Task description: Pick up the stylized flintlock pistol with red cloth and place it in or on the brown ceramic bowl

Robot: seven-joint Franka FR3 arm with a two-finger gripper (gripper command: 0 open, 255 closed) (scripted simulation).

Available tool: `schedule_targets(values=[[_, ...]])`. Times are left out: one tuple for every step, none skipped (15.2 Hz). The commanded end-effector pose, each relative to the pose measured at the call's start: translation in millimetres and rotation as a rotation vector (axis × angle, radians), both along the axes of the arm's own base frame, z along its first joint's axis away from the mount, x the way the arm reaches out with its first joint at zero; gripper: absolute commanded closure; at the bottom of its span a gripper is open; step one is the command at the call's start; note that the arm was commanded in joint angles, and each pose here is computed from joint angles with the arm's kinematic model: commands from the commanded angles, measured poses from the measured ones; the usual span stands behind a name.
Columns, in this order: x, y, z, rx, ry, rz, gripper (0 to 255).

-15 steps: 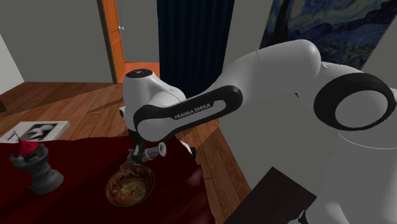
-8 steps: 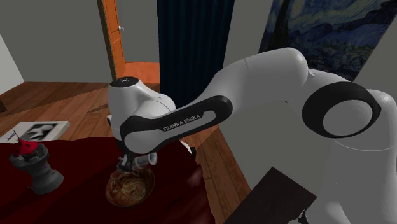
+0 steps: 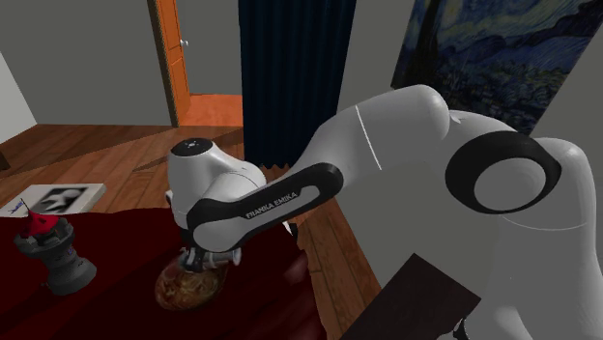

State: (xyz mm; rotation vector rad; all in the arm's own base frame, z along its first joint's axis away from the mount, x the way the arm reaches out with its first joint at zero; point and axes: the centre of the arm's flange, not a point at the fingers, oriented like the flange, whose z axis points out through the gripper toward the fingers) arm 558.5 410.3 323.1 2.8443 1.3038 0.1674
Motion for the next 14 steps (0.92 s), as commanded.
schedule_targets(values=[[0, 0, -11, 0.001, -0.001, 0.000, 255], [0, 0, -21, 0.001, -0.001, 0.000, 255], [0, 0, -21, 0.001, -0.001, 0.000, 255], [0, 0, -21, 0.001, -0.001, 0.000, 255], [0, 0, -21, 0.001, -0.001, 0.000, 255], [0, 0, -21, 0.001, -0.001, 0.000, 255], [0, 0, -21, 0.001, -0.001, 0.000, 255], [0, 0, -21, 0.001, -0.001, 0.000, 255], [0, 0, -21, 0.001, -0.001, 0.000, 255], [0, 0, -21, 0.001, -0.001, 0.000, 255], [1, -1, -20, 0.001, -0.001, 0.000, 0], [0, -1, -20, 0.001, -0.001, 0.000, 0], [0, -1, -20, 0.001, -0.001, 0.000, 0], [0, -1, -20, 0.001, -0.001, 0.000, 0]])
